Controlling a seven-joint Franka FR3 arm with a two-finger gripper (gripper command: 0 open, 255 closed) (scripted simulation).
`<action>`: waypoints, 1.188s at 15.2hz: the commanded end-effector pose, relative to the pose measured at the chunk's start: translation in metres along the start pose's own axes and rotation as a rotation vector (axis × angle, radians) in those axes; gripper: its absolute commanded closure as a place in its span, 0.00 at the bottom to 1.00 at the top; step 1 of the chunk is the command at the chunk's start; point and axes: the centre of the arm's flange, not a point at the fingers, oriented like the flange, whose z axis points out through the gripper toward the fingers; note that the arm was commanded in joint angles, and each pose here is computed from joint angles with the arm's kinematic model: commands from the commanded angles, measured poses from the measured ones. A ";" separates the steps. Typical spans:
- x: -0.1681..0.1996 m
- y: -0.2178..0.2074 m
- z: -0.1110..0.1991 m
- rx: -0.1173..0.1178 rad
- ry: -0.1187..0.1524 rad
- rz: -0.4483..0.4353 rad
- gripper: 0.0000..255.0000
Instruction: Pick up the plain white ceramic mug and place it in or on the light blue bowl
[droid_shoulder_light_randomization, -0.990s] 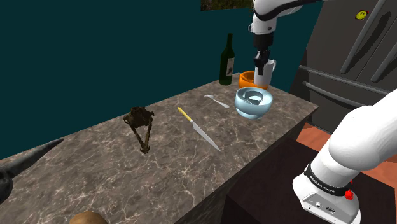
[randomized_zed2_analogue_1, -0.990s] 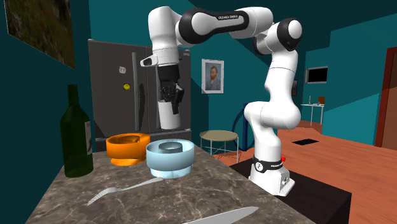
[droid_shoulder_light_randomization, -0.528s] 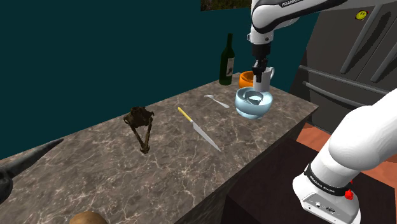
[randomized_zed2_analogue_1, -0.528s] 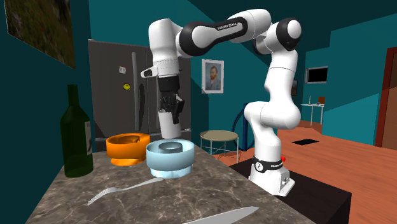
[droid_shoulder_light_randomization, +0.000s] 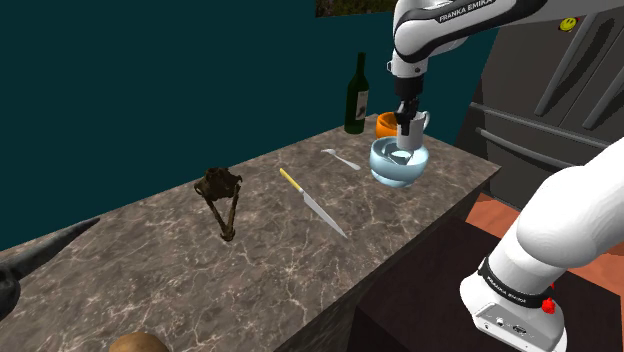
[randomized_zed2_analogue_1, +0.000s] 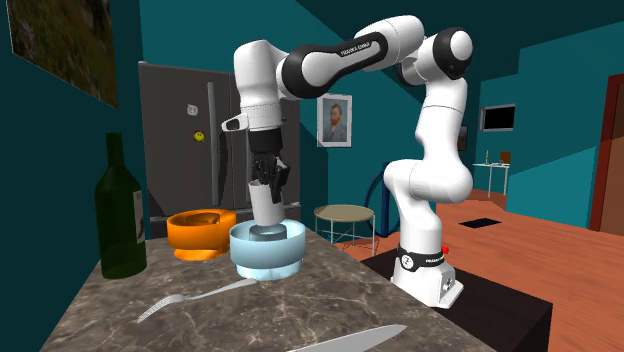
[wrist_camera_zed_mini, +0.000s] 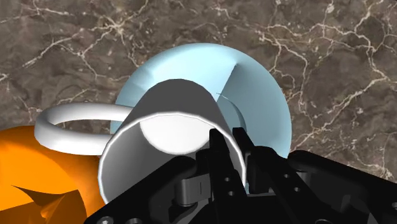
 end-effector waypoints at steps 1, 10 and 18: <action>0.000 0.000 0.000 0.000 0.000 0.000 1.00; 0.000 0.000 -0.026 0.000 0.000 0.000 0.00; 0.000 0.000 -0.050 0.000 0.000 0.000 0.00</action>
